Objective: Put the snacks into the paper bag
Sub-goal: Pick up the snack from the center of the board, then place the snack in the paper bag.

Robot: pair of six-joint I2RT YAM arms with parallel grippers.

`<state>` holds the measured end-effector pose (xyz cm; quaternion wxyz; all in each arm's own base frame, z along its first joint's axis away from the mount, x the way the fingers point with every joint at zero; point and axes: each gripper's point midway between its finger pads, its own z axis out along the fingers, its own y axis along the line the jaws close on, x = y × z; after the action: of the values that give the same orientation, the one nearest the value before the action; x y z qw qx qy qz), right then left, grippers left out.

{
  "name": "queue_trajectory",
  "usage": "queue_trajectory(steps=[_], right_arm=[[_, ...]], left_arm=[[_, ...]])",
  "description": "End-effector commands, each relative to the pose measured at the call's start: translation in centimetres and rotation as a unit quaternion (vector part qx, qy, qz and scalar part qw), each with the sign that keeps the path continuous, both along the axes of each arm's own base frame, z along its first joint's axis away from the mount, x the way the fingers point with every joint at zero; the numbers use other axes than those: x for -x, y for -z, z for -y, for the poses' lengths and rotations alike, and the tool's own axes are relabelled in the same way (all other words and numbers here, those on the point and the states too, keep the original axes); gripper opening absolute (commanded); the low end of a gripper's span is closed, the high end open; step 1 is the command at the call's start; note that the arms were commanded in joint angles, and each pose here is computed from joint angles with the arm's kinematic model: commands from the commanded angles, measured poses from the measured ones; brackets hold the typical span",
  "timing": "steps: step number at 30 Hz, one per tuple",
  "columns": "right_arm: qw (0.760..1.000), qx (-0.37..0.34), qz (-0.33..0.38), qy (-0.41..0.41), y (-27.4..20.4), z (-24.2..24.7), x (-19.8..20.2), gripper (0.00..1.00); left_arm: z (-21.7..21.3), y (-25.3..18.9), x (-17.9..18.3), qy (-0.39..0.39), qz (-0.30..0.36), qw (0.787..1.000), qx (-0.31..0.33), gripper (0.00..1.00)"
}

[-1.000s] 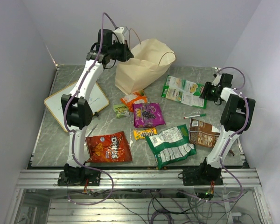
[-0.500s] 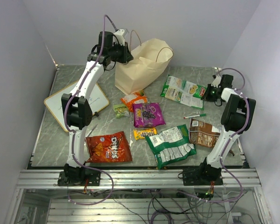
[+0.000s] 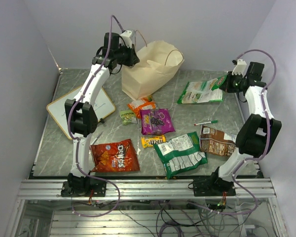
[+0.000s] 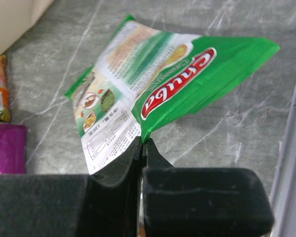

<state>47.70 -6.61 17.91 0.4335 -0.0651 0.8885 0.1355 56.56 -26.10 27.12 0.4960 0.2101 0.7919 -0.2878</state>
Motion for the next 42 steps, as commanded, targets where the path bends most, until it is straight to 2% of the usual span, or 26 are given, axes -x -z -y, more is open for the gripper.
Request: queue_trajectory(steps=[1,7,13,21,26,33,42], right_arm=[[0.999,0.022,0.026,-0.035,-3.5,-1.0,1.7,0.0],[0.994,0.072,0.067,-0.05,-8.3,-2.1,3.4,0.0],[0.988,0.105,0.108,-0.034,-13.8,-1.8,4.9,0.0],[0.972,0.112,0.203,0.026,-23.9,-1.5,6.7,0.0],[0.962,0.114,0.248,0.009,-28.9,-2.6,7.9,0.0],[0.934,0.131,0.331,0.004,-35.5,-3.7,10.6,0.0],[0.891,0.153,0.426,-0.031,-41.9,-5.8,14.2,0.0]], left_arm=[[0.6,-3.7,0.3,0.006,0.042,0.999,0.006,0.08],[1.9,-6.1,1.0,0.029,0.061,0.997,0.037,0.07],[4.1,-6.7,1.8,0.049,0.053,0.995,0.064,0.07],[8.8,-6.8,2.7,0.067,0.052,0.993,0.088,0.07],[11.8,-6.4,3.4,0.08,0.041,0.99,0.107,0.07],[16.4,-6.7,6.2,0.125,0.054,0.985,0.109,0.07],[19.5,-6.0,8.3,0.147,0.053,0.982,0.102,0.07]])
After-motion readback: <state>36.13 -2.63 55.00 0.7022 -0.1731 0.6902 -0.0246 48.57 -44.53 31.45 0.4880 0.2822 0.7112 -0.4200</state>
